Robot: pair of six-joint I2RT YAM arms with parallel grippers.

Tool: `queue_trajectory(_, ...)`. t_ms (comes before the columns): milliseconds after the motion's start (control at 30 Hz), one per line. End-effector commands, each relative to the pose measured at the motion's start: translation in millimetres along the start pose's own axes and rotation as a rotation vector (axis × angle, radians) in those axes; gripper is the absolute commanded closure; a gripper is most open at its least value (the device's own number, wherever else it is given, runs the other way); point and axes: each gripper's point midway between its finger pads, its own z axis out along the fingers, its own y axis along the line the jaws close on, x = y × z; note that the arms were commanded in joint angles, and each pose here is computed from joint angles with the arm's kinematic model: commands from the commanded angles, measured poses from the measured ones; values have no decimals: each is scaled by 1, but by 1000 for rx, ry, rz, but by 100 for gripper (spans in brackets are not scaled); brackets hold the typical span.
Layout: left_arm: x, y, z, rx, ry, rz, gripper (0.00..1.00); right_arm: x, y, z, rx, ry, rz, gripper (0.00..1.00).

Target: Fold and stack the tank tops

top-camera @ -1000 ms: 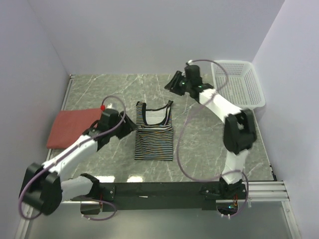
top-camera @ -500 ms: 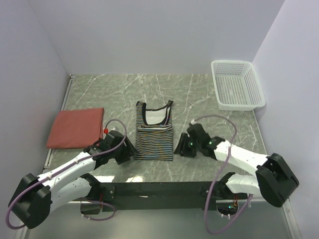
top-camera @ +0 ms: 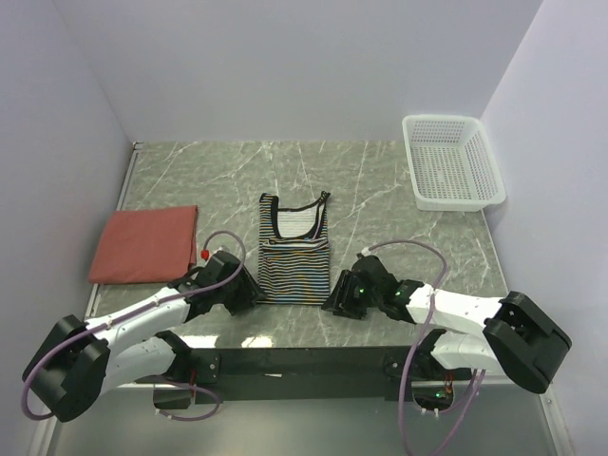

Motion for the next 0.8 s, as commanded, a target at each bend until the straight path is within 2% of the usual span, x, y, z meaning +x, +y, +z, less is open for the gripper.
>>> queue_trajectory(0, 1, 18, 9, -57, -18, 7, 46, -4, -13, 11, 29, -59, 71, 51)
queue_trajectory(267, 7, 23, 18, -78, 2, 27, 65, -11, -27, 21, 66, -125, 109, 53)
queue_trajectory(367, 9, 21, 20, -79, 11, 47, 79, -15, -34, 24, 101, -147, 100, 60)
queue_trajectory(467, 5, 22, 21, -92, -15, 58, 83, -18, -40, 24, 127, -166, 85, 64)
queue_trajectory(600, 5, 20, 19, -83, -18, 67, 97, -21, -40, 25, 133, -174, 66, 75)
queue_trajectory(767, 3, 17, 11, -64, -31, 70, 99, -21, -44, 21, 141, -184, 42, 82)
